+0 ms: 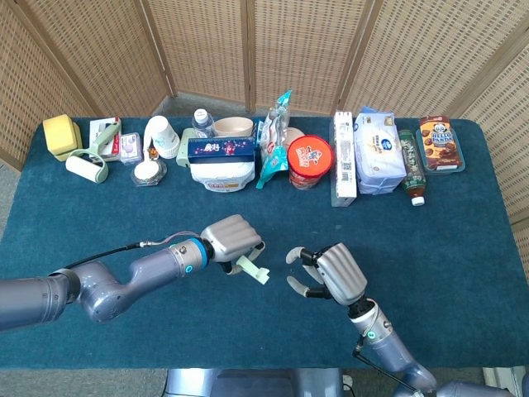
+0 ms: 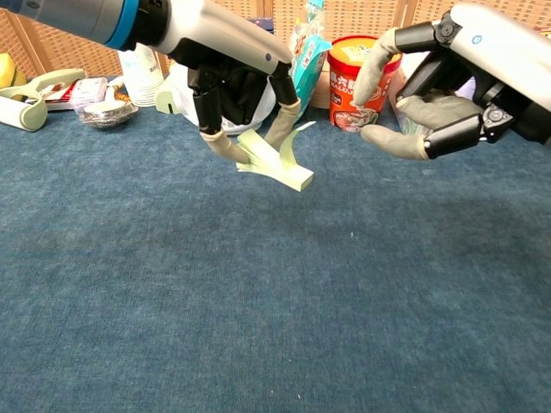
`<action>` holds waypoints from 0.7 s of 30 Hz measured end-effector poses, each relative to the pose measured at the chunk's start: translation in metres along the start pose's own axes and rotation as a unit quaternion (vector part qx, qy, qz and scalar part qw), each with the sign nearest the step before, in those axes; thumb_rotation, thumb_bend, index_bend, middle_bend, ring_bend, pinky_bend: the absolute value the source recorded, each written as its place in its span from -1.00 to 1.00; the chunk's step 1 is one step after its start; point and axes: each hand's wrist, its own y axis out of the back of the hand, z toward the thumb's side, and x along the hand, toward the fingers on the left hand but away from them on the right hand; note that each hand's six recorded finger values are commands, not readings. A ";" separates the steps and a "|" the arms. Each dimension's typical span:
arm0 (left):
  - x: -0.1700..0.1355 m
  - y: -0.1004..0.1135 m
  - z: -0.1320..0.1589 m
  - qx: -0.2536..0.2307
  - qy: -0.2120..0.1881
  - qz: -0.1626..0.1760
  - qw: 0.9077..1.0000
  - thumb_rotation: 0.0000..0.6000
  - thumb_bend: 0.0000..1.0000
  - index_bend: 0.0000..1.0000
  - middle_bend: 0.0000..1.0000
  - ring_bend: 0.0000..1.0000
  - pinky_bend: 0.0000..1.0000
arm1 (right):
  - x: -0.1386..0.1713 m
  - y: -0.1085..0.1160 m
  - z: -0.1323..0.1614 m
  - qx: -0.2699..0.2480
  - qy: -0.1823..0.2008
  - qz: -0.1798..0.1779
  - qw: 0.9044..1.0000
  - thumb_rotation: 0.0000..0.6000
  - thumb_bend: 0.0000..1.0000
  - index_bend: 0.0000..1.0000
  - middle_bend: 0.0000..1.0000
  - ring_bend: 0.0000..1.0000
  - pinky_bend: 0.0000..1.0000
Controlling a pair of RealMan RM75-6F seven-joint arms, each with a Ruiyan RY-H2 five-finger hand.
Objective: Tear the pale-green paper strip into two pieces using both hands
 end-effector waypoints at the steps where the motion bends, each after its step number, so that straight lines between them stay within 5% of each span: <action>1: 0.001 0.000 0.001 0.001 0.000 -0.001 1.000 1.00 -0.07 0.50 1.00 1.00 0.94 | -0.001 0.000 0.001 -0.001 0.001 0.000 1.000 0.71 -0.32 -0.07 1.00 1.00 0.93; 21: 0.008 0.002 0.003 -0.003 0.004 -0.004 1.000 1.00 -0.07 0.50 1.00 1.00 0.93 | -0.011 -0.017 0.016 0.001 0.016 0.018 1.000 0.72 -0.32 -0.07 1.00 1.00 0.93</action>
